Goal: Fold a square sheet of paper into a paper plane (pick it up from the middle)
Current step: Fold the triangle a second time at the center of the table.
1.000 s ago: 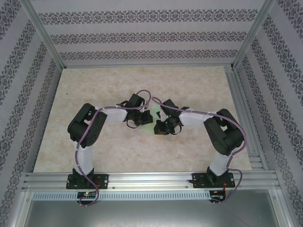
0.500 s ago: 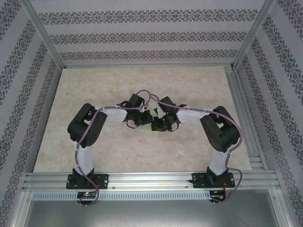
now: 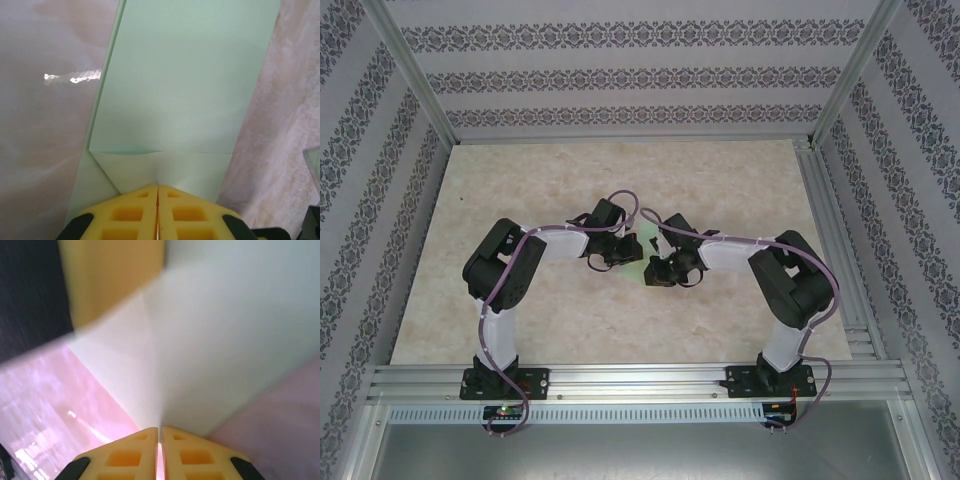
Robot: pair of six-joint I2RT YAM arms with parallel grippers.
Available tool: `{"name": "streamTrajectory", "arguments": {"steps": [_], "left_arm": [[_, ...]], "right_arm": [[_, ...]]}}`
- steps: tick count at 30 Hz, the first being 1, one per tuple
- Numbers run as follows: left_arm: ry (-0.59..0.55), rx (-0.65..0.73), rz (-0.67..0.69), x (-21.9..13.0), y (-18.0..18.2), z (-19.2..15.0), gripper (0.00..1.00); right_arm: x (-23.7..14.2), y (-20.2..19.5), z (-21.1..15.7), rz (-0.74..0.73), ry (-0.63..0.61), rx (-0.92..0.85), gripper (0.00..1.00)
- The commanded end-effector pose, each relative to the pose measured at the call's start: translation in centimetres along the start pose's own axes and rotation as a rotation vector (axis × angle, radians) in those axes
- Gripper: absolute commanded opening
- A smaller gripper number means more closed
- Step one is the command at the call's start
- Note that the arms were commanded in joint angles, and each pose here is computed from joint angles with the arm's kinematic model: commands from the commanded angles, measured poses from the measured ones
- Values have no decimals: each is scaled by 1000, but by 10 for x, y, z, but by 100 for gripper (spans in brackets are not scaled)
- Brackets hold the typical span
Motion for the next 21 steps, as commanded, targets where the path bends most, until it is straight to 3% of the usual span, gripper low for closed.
{"name": "streamTrajectory", "arguments": {"steps": [1, 10, 17, 21], "left_arm": [[-24, -36, 71, 3, 23, 2, 10], [-39, 6, -33, -12, -12, 10, 14], [-85, -4, -95, -31, -33, 13, 36], [-114, -26, -72, -39, -27, 10, 41]], "right_arm": [[-7, -1, -32, -26, 103, 39, 13], [-76, 0, 51, -42, -245, 21, 19], [-68, -10, 84, -44, -249, 23, 20], [-54, -9, 91, -10, -219, 22, 21]]}}
Point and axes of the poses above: each hand's point on the last joint's axis, 136 mm out from that joint toward the fingers, its own x axis out along the fingers, its own y axis along the line the jaws close on, z = x × y, the point moved 2 cm from there along -x, back along the fingers, and after that the axes turned 8 degrees about -x, right-handed, at the moved point
